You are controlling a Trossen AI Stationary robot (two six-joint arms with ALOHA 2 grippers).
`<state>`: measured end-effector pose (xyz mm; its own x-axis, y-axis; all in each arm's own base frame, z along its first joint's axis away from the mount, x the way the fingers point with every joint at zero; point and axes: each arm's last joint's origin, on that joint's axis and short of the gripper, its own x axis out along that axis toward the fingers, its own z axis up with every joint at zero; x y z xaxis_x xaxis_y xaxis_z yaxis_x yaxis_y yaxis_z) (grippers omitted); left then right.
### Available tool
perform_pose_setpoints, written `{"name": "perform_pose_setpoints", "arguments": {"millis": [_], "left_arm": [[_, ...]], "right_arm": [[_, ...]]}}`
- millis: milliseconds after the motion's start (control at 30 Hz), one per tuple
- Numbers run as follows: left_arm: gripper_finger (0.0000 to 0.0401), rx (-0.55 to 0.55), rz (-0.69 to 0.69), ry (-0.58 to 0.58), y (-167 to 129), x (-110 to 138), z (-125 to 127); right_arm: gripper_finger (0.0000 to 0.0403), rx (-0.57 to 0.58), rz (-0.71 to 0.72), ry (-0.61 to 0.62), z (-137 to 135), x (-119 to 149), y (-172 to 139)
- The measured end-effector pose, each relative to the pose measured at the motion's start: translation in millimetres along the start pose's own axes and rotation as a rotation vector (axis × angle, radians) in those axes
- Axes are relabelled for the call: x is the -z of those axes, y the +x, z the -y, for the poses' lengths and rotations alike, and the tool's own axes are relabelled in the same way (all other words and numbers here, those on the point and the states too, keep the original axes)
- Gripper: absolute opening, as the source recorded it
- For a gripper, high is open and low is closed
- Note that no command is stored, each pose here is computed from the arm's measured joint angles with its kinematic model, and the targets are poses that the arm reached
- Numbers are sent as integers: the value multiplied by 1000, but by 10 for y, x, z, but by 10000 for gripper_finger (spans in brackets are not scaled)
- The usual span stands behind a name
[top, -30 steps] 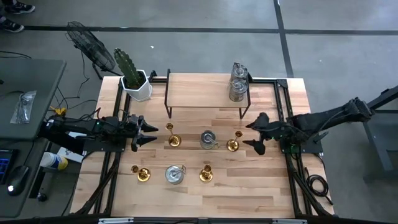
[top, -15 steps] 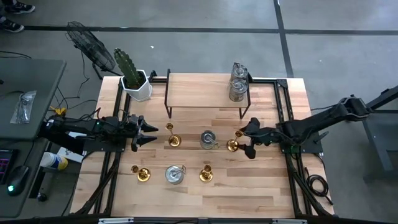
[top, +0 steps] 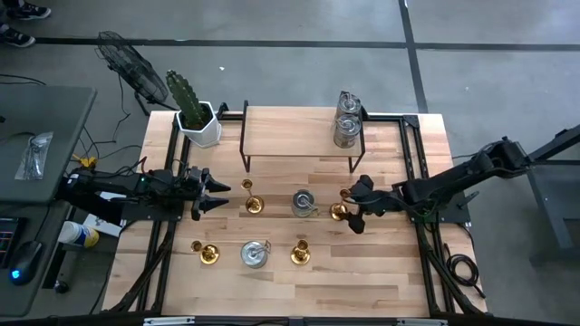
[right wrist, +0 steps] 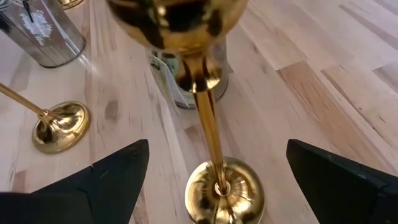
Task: Pick & Place candle stick holders
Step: Put the gold candle holder on the shelf
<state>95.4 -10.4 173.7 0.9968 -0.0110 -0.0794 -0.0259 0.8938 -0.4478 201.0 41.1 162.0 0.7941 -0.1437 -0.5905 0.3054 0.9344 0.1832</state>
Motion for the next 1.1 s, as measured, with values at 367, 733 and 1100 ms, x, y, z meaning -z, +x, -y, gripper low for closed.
{"name": "perform_pose_setpoints", "arguments": {"millis": [367,733,1100], "left_arm": [[246,-1,1,0,0,-1,0],[246,-4,4,0,0,-2,0],[246,-6,5,-1,0,-2,-1]], "right_arm": [[318,1,0,0,0,0,0],[226,55,39,4,13,-17,0],[164,53,49,7,9,-26,0]]}}
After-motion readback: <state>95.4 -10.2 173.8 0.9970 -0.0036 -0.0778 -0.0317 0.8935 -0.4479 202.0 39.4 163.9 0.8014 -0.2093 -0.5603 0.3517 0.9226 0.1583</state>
